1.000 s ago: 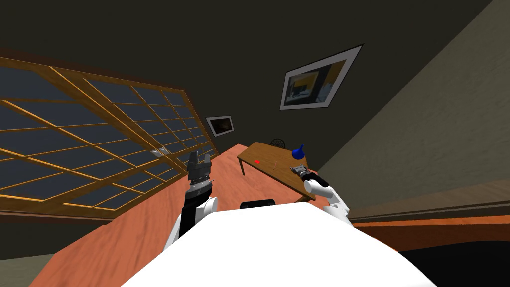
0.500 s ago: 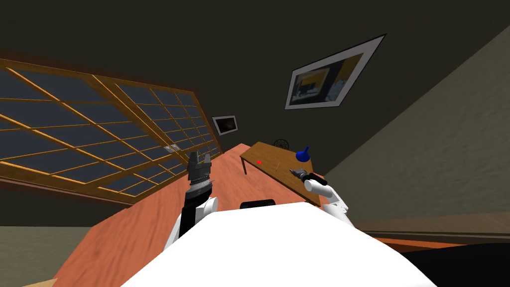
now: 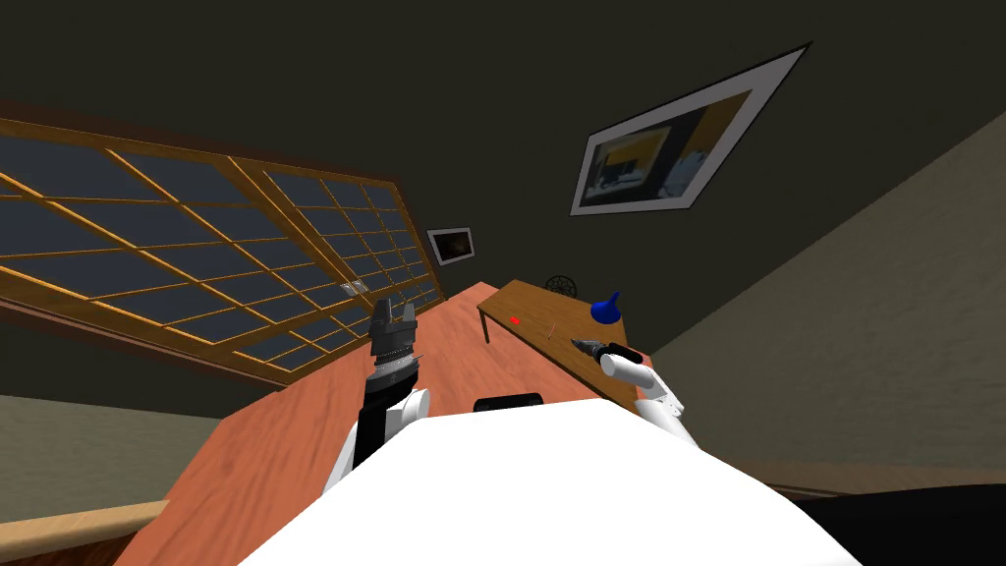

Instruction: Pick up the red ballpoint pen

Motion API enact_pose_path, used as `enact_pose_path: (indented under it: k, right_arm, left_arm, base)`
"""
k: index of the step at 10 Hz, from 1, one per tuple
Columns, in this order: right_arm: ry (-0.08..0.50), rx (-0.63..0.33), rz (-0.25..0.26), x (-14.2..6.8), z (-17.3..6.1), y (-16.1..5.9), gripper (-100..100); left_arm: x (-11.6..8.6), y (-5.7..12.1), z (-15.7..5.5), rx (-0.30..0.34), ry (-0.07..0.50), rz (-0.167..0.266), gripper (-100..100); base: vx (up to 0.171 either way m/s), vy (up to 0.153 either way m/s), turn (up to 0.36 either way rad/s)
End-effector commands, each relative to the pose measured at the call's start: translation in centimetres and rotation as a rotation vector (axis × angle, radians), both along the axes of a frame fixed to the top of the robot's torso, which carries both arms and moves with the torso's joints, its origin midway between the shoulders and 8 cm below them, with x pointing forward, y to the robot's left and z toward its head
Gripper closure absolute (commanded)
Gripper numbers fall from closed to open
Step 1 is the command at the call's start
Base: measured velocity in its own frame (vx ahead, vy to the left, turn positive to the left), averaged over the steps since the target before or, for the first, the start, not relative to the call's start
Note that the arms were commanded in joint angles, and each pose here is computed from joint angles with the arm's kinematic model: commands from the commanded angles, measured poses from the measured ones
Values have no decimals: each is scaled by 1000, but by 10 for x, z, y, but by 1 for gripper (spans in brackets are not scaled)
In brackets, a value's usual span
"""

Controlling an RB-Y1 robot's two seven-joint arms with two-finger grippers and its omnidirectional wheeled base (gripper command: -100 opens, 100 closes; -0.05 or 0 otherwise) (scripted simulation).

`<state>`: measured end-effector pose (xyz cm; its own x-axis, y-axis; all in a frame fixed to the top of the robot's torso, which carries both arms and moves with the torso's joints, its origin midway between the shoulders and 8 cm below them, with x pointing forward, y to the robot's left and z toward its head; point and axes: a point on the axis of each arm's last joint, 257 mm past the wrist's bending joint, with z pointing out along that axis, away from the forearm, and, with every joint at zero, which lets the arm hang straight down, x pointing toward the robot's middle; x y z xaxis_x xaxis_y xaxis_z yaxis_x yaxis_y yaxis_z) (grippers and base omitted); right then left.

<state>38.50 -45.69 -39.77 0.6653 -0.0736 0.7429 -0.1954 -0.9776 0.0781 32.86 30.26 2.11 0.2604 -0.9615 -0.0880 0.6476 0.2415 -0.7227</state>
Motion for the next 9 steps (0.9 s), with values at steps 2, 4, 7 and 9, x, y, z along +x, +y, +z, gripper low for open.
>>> enact_pose_path:
  k: [2, 4, 7, 9]
  right_arm:
    - [27, 75, -52, -6, -10, 0, -100]
    - [83, 154, -101, -16, -28, 1, -100]
    - [133, 240, -167, -26, -43, 3, -100]
    - [185, 301, -212, -35, -57, 4, -100]
  left_arm:
    - [0, 0, 0, 0, 0, 0, 0]
    - [0, 0, 0, 0, 0, 0, 0]
    - [0, 0, 0, 0, 0, 0, 0]
    - [0, 0, 0, 0, 0, 0, 0]
  base:
    - [8, -18, 44]
    - [13, -16, 166]
    - [14, -11, 117]
    - [14, -13, 89]
